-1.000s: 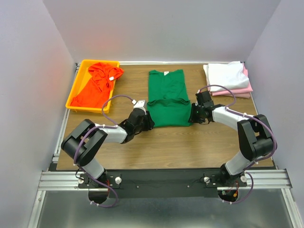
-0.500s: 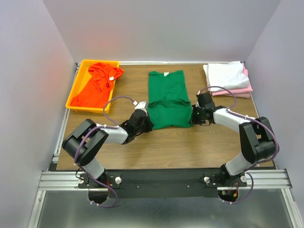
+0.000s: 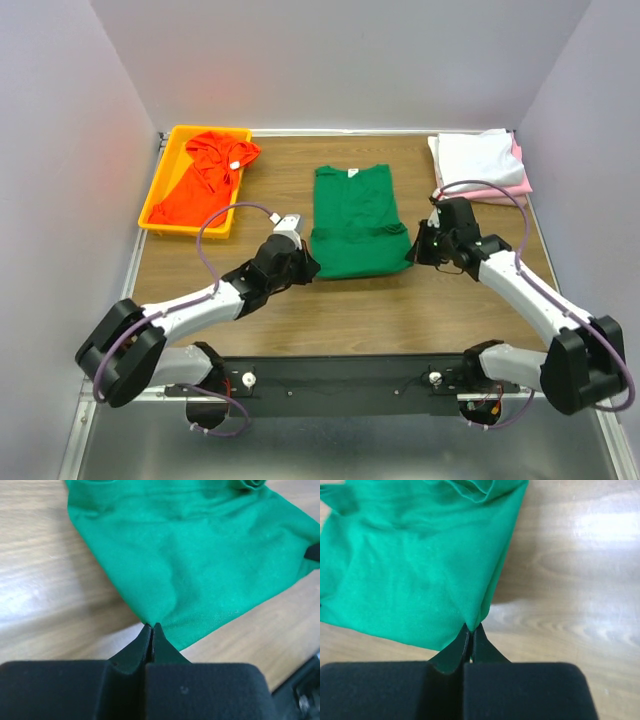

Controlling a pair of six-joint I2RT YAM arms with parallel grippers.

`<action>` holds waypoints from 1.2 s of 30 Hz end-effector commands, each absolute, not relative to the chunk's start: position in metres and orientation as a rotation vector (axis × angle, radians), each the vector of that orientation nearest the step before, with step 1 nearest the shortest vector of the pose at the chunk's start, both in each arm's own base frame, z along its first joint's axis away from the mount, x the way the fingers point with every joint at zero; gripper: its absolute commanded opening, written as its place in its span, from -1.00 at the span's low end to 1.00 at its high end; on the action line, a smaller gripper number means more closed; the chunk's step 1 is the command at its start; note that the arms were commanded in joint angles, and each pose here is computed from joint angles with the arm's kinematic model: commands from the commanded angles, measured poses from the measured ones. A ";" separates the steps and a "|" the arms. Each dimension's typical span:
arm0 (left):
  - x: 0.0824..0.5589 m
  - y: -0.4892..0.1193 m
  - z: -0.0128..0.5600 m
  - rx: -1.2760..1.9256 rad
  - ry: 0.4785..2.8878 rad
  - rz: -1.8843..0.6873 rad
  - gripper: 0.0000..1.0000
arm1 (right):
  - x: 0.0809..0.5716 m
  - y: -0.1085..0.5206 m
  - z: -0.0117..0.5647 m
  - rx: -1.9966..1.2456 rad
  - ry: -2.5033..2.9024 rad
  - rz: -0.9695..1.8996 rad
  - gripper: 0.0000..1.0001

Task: Fold and stack the t-shirts
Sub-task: Fold the tshirt

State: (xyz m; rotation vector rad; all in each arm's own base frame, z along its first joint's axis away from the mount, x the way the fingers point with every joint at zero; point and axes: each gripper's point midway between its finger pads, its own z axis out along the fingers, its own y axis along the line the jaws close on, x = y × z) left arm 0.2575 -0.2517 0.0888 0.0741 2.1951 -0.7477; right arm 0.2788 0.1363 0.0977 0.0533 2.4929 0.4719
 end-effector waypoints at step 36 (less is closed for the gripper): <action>0.278 -0.293 0.157 0.162 2.020 -0.987 -1.00 | 0.358 0.120 0.183 0.147 2.293 0.243 -0.99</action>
